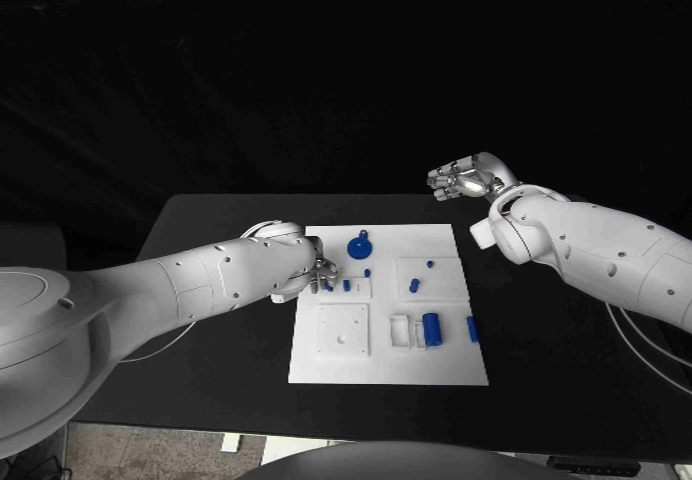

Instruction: Assemble the parts on the task board

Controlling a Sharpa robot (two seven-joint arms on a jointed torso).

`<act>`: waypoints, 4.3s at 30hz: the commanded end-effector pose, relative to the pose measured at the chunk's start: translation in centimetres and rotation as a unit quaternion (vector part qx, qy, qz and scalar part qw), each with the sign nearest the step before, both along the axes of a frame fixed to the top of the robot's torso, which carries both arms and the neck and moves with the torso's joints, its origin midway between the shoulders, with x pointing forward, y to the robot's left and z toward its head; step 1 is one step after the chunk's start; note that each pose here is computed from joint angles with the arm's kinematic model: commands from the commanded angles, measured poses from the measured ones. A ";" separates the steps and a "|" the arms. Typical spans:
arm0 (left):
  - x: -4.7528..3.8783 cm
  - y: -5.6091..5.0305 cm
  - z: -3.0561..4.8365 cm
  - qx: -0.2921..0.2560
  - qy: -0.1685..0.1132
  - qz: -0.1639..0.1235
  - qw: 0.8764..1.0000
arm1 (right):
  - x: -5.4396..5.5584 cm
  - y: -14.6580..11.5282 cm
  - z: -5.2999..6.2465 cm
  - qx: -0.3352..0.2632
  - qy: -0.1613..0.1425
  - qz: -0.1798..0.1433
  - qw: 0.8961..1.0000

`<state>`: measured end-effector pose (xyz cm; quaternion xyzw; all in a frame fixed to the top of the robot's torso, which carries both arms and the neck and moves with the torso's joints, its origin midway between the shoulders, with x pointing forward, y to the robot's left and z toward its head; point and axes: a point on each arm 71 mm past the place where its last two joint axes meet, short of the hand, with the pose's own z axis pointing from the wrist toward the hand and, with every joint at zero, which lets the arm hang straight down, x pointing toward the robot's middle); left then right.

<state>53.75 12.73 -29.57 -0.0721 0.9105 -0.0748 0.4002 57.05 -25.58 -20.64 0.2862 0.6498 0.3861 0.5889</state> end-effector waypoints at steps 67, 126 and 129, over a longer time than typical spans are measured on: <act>-1.28 -1.0 -1.58 0.003 0.045 -0.029 0.999 | 0.0 0.2 0.0 -0.001 0.000 0.011 1.000; -0.68 3.1 -0.70 -0.031 0.005 0.026 0.999 | 0.0 -0.3 0.0 -0.002 0.000 0.006 1.000; -0.67 3.2 -0.65 -0.032 0.004 0.027 0.999 | 0.0 -0.3 0.0 -0.002 0.000 0.006 1.000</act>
